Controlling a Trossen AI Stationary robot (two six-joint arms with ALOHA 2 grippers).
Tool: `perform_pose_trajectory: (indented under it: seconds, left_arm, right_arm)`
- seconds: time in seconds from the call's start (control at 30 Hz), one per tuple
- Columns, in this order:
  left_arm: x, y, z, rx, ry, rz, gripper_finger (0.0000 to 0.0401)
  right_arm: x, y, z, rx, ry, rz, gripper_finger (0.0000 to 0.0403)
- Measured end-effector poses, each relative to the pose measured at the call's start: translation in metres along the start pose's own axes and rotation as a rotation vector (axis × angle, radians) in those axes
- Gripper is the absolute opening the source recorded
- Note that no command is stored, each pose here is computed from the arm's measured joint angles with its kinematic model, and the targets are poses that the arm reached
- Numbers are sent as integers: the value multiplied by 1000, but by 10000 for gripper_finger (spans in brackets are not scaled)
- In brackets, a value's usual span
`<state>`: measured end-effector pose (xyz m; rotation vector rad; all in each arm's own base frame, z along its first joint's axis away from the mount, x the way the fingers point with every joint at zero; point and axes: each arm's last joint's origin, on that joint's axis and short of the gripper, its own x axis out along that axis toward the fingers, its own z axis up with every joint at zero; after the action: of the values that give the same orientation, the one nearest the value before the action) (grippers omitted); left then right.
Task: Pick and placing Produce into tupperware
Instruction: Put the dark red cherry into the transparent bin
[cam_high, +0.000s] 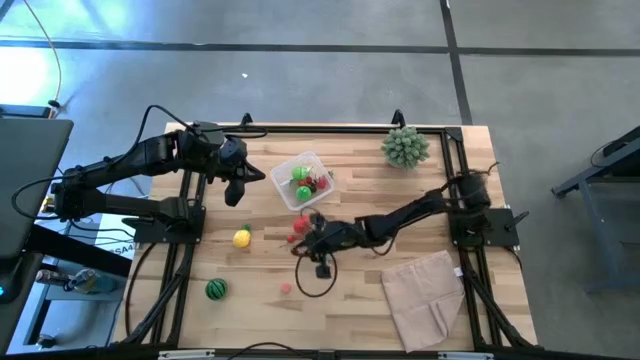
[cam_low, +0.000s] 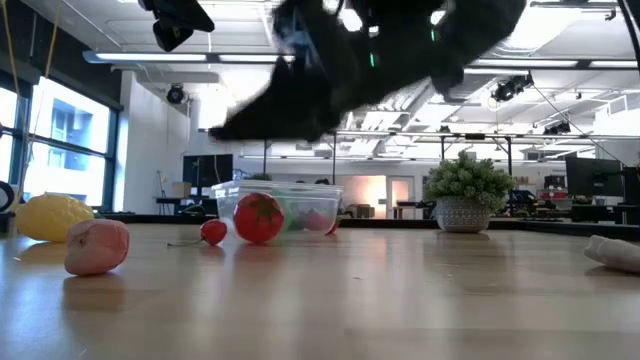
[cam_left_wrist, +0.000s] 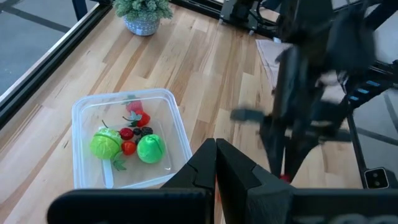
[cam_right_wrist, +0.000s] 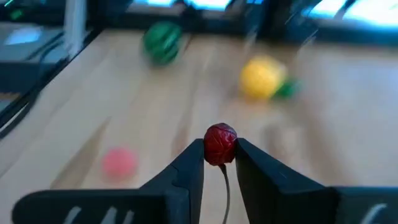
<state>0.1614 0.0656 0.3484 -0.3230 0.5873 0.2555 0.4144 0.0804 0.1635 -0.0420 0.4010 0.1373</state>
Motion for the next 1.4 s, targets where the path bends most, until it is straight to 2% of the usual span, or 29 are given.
perform_pose_trajectory:
  seconds: [0.2, 0.33, 0.5, 0.63, 0.77, 0.9, 1.13, 1.4]
  left_arm:
    - [0, 0, 0, 0, 0, 0, 1]
    - [0, 0, 0, 0, 0, 0, 1]
    - [0, 0, 0, 0, 0, 0, 1]
    - [0, 0, 0, 0, 0, 0, 1]
    - [0, 0, 0, 0, 0, 0, 1]
    - [0, 0, 0, 0, 0, 0, 1]
    - [0, 0, 0, 0, 0, 0, 1]
    - [0, 0, 0, 0, 0, 0, 1]
  right_arm:
    - [-46, -32, 61, -116, -171, -210, 67]
    - [-75, -67, 84, -76, -219, -331, 67]
    - [-86, -115, 72, 84, -105, -376, 67]
    - [-79, -146, 53, 246, 95, -367, 67]
    - [-66, -167, 48, 300, 262, -378, 67]
    - [-47, -181, 44, 347, 415, -372, 67]
    - [-16, -197, 30, 387, 567, -307, 67]
    - [-8, -203, 22, 420, 555, -269, 67]
